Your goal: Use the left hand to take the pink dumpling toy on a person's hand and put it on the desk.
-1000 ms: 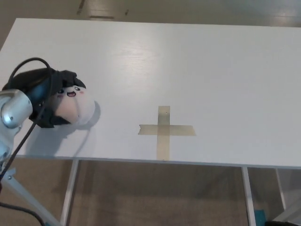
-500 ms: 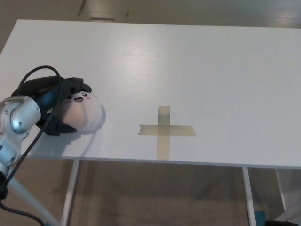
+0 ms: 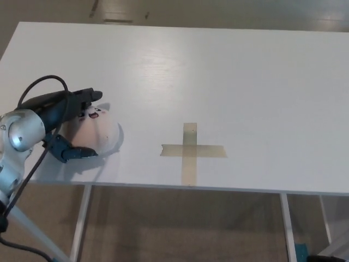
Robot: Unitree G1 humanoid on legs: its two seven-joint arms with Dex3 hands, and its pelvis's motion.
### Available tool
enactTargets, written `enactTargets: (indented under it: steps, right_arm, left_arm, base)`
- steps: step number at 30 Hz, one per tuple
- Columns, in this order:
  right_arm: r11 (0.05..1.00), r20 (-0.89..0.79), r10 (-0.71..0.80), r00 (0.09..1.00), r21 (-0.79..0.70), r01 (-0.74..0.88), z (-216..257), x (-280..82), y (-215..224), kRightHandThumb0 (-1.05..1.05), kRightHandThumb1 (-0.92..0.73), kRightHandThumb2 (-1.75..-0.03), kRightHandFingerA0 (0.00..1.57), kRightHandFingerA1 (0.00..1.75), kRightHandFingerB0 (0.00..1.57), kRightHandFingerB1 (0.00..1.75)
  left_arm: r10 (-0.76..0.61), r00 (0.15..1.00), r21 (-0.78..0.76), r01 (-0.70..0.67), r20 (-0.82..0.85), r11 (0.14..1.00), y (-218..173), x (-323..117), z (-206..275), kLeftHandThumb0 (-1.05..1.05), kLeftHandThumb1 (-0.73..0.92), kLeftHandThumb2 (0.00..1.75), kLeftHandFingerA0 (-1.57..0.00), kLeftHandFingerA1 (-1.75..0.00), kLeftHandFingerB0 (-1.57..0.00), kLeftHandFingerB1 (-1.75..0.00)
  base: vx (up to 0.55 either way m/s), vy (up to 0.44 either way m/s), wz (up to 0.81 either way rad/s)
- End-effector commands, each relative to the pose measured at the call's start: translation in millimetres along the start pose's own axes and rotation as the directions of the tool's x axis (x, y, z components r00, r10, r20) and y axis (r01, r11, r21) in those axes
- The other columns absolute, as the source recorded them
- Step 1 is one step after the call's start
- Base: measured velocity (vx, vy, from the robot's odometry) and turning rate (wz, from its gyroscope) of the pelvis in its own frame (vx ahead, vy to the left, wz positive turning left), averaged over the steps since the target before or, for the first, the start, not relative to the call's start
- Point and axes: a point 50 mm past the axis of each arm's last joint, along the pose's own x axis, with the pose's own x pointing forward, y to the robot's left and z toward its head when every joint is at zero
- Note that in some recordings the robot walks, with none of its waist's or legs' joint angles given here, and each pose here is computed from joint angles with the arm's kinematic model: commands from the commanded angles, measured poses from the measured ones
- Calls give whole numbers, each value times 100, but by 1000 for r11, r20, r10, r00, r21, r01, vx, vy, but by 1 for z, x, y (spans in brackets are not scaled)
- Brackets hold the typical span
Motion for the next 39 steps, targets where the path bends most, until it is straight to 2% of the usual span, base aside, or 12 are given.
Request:
enactTargets:
  steps: [1,2,5,20,22,23,25,26,30,32,33,39]
  right_arm:
    - [1000,-14,2,1000,-2,-2,-2,0,-1,-20,-67,-59,56,43,49,41]
    - [1000,-16,3,1000,2,-3,-3,0,-1,-21,-67,-59,56,43,49,41]
    - [1000,-16,4,1000,11,-4,-1,0,-2,-21,-67,-60,54,43,48,41]
    - [1000,-46,3,999,-2,-3,-13,-3,-3,-21,-67,-60,51,42,47,41]
    - [1000,-50,-2,999,0,2,-16,-3,-3,-21,-67,-60,52,42,47,41]
    - [1000,-51,-6,999,5,6,-18,-4,-4,-21,-67,-60,52,42,48,41]
    - [1000,-56,-8,998,6,9,-21,-5,-3,-21,-67,-60,53,43,48,41]
    - [1000,-61,-11,998,5,12,-23,-6,-3,-21,-67,-59,55,43,48,41]
    - [1000,-75,-18,997,-11,17,-30,-7,-1,-20,-67,-59,58,44,49,41]
    - [1000,-75,-21,997,-17,20,-29,-7,-2,-20,-67,-59,58,44,50,41]
    - [1000,-75,-24,997,-18,22,-30,-8,-3,-20,-67,-59,61,45,51,42]
    - [999,-83,-26,996,-45,22,-34,-9,-3,-20,-67,-59,62,45,52,42]
  left_arm:
    - [-21,1000,-52,20,-13,998,8,-7,-7,-81,43,88,0,0,0,-9]
    - [-7,1000,-61,6,-1,998,19,-13,-6,-98,52,67,0,0,0,-15]
    - [70,996,-74,-65,58,995,55,-31,6,-97,52,66,0,0,0,-13]
    - [454,722,-125,-462,522,878,111,-184,51,-77,41,86,0,0,0,-6]
    - [438,714,-142,-436,546,889,96,-203,49,-71,41,83,0,-4,-6,-16]
    - [406,722,-189,-365,560,911,81,-216,47,-32,15,79,-1,-49,0,-45]
    - [374,736,-225,-299,564,927,67,-225,44,-26,18,80,-10,-51,-9,-49]
    - [353,744,-254,-251,567,934,53,-231,40,-44,35,61,-45,-46,-37,-40]
    - [258,771,-324,-71,582,943,14,-252,25,-33,46,53,-69,-49,-55,-41]
    - [213,780,-346,5,589,938,1,-257,22,-36,48,54,-72,-50,-58,-42]
    - [176,792,-365,63,585,929,-9,-260,18,-38,39,78,-75,-68,-50,-55]
    - [15,875,-492,258,485,832,-57,-278,-8,-38,40,80,-76,-70,-50,-56]
  base:
    - [0,0,0]
    - [0,0,0]
    - [0,0,0]
    - [0,0,0]
    - [0,0,0]
    - [0,0,0]
    - [0,0,0]
    - [0,0,0]
    - [0,0,0]
    - [0,0,0]
    - [0,0,0]
    - [0,0,0]
